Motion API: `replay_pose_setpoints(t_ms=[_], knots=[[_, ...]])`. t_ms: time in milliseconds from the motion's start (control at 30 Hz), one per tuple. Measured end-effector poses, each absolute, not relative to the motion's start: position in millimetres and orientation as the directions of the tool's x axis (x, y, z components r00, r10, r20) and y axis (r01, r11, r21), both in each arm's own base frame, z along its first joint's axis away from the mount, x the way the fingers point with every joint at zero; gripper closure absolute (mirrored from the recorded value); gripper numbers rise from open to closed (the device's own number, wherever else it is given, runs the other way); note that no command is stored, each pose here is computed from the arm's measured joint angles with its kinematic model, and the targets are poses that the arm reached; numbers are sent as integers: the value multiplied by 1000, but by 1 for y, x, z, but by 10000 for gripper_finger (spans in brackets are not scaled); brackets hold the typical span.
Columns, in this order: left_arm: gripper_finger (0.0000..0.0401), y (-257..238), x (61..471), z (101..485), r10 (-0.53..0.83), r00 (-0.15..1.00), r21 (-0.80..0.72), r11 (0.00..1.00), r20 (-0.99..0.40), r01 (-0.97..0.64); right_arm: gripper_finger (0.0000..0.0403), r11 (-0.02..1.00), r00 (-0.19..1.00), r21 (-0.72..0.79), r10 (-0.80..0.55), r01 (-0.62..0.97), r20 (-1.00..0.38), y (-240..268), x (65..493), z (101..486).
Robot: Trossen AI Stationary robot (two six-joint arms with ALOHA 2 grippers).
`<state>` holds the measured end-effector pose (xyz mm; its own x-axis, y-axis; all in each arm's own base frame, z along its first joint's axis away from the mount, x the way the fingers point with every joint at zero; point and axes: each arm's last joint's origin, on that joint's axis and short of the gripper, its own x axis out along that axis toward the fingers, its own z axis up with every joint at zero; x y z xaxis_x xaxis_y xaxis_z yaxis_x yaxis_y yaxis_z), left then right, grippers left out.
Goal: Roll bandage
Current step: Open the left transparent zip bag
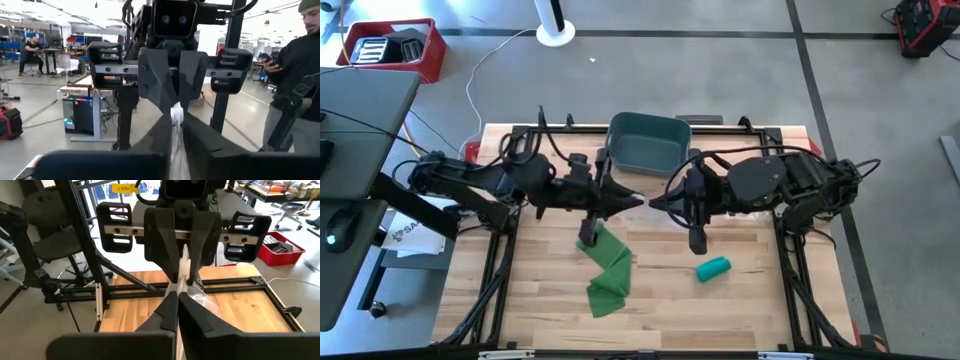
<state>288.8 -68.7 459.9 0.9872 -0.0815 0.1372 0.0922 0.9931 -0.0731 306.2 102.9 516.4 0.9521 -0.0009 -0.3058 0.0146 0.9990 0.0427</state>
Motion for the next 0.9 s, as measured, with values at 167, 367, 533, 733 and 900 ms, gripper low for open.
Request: replay_pose_setpoints(t_ms=[167, 367, 533, 733, 900], knots=[[384, -67, 283, 467, -49, 982, -87, 994, 184, 66, 403, 998, 962, 54, -4, 19, -273, 103, 307, 520], [396, -59, 264, 481, 35, 970, -115, 993, 239, -7, 403, 998, 966, 61, 2, 14, -258, 103, 308, 521], [401, -57, 258, 486, 61, 964, -127, 992, 257, -29, 403, 998, 965, 60, 4, 12, -263, 103, 308, 521], [400, -57, 257, 486, 58, 966, -126, 992, 253, -26, 403, 998, 965, 60, 5, 11, -263, 103, 308, 521], [400, -59, 256, 486, 51, 967, -125, 992, 251, -20, 403, 998, 965, 60, 8, 8, -263, 103, 308, 521]])
